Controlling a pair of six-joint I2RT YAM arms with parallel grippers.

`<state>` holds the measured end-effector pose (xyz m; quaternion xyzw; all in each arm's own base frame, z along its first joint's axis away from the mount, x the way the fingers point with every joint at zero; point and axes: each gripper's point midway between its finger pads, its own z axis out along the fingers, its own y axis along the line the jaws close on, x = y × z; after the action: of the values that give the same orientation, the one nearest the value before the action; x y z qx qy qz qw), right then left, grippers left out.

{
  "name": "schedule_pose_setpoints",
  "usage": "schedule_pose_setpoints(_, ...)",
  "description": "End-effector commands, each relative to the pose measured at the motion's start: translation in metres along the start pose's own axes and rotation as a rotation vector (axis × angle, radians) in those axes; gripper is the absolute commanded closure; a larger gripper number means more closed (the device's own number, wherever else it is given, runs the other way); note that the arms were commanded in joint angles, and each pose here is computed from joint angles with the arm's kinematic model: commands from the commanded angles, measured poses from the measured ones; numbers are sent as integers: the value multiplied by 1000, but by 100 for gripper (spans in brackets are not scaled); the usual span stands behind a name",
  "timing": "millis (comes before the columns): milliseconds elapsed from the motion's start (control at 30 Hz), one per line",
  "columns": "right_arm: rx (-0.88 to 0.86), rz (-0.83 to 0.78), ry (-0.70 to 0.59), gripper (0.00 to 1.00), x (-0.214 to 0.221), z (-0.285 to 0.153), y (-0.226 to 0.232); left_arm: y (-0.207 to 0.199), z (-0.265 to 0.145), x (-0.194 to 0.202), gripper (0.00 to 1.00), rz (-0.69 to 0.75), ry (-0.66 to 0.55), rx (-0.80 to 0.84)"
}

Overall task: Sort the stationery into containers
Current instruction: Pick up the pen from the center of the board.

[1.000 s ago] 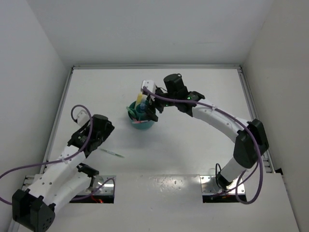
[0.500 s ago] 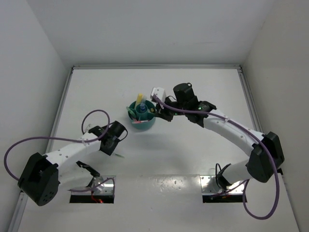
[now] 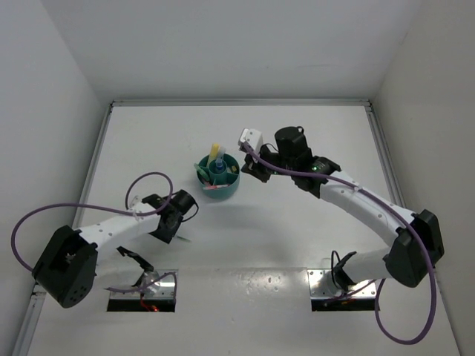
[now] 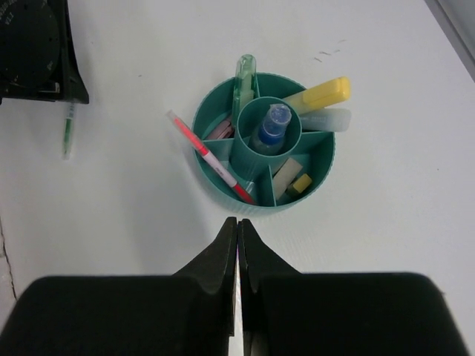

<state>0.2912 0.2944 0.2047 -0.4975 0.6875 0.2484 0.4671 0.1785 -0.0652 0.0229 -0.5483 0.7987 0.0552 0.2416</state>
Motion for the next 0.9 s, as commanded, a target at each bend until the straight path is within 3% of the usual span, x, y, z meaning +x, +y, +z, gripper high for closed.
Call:
schedule_pose_setpoints(0, 38, 1, -56, 100, -16, -8, -7, 6, 9, 1, 50, -18, -12, -13)
schedule_pose_setpoints(400, 49, 10, -63, 100, -15, -13, -8, 11, 31, 5, 55, 11, 2, -74)
schedule_pose_setpoints(767, 67, 1, -88, 100, -20, -18, -12, 11, 31, 7, 80, 45, 22, -74)
schedule_pose_setpoints(867, 75, 5, -87, 100, -19, -19, -16, -21, 8, -3, 87, 69, -4, 48)
